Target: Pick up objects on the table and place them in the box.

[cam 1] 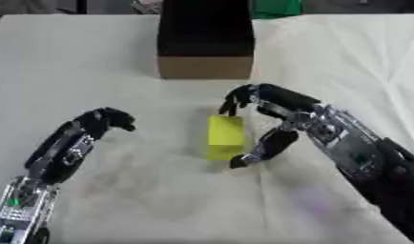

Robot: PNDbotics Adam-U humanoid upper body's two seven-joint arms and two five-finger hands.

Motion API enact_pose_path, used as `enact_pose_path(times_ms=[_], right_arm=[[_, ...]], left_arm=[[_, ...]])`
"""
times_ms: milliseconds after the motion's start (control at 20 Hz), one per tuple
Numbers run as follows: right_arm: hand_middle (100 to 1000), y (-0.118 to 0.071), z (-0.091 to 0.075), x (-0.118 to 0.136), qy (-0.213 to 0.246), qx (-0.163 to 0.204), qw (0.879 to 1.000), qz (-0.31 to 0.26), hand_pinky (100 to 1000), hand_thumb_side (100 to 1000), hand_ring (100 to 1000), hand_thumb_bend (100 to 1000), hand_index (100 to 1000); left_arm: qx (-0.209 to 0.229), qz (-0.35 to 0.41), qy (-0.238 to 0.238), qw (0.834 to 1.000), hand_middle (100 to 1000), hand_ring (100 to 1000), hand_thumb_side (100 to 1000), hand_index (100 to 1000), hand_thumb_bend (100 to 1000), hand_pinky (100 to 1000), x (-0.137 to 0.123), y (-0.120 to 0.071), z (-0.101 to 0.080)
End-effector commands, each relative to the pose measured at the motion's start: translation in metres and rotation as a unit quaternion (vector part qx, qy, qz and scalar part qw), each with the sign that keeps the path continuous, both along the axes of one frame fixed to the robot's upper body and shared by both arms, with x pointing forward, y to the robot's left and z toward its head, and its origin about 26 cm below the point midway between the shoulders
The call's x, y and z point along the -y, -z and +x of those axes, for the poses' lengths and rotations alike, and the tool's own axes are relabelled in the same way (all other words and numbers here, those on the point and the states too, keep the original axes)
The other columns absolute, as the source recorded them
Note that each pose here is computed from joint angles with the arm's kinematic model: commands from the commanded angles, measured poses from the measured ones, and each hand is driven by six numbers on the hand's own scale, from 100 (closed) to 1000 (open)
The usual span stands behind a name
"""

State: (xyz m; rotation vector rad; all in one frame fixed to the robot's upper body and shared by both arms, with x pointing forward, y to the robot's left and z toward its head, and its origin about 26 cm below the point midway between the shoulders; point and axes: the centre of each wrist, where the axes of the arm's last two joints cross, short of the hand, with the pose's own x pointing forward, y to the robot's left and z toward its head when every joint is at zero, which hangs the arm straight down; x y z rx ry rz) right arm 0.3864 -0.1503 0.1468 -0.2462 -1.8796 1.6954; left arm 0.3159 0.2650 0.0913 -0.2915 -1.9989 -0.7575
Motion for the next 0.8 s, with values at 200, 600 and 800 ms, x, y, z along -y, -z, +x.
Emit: enact_pose_path(times_ms=[200,600,800], right_arm=[[509,-0.002,0.002,-0.004,0.009,0.024,1.000,0.008,698,381,841,686,713],[454,0.004,0.005,-0.003,0.031,0.034,0.999,0.023,675,359,813,607,652],[452,0.006,0.006,-0.003,0.037,0.038,0.998,0.027,674,352,811,598,649]], left_arm=[[0.010,0.001,0.005,1.000,702,725,832,791,154,946,0.001,-0.006,0.001],[0.008,0.001,0.006,1.000,702,725,835,791,158,947,0.001,-0.005,0.001],[0.008,0.002,0.006,1.000,702,725,835,791,158,947,0.001,-0.005,0.001]])
